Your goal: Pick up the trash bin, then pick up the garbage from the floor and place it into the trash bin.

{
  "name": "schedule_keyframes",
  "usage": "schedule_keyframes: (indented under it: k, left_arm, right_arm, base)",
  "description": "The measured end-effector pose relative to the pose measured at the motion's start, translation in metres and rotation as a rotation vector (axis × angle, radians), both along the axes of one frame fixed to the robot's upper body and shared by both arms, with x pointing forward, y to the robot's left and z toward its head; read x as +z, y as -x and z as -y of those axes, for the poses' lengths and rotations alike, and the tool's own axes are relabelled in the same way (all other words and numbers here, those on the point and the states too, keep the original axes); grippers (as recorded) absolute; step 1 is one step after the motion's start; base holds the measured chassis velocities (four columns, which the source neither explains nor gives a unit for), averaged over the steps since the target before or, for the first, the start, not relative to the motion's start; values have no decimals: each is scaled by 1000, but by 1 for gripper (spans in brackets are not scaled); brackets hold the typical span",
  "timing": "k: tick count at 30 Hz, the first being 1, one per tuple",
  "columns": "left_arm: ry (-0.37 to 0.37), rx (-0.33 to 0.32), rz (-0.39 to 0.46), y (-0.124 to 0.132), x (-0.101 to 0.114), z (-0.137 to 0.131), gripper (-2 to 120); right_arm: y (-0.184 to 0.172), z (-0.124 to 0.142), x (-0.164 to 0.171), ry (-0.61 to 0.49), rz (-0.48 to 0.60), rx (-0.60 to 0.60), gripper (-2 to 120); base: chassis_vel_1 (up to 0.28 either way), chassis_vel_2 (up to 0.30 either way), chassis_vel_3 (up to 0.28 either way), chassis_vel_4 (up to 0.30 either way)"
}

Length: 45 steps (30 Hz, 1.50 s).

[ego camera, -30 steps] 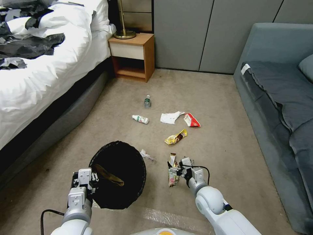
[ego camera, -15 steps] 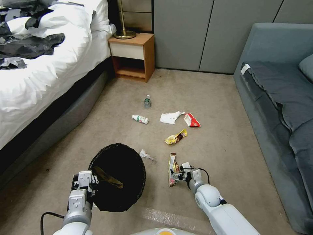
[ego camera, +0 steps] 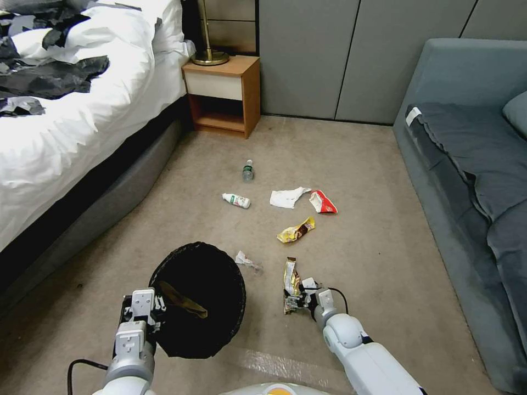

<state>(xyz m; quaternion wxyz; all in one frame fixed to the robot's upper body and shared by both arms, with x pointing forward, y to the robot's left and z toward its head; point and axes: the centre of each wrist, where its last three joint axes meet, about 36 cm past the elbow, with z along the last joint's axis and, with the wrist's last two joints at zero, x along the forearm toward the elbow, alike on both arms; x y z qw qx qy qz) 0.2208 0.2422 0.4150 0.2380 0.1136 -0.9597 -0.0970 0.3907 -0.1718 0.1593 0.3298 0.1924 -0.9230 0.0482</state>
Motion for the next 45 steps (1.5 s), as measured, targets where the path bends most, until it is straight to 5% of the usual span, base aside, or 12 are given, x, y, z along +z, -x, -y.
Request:
schedule_keyframes:
  k: [23, 34, 40, 45]
  left_arm:
    - [4, -4, 5, 0, 0, 1, 0]
    - [6, -10, 13, -2, 1, 2, 0]
    - [6, -14, -3, -2, -5, 1, 0]
    - [11, -19, -4, -4, -6, 3, 0]
  right_arm:
    - [1, 15, -7, 7, 28, -16, 1]
    - [-4, 19, 17, 9, 139, -23, 0]
    - [-20, 14, 74, -26, 360, -29, 0]
    - [-24, 3, 151, -140, 606, 88, 0]
  base:
    - [0, 0, 0, 0]
    - [0, 0, 0, 0]
    - [0, 0, 0, 0]
    - [0, 0, 0, 0]
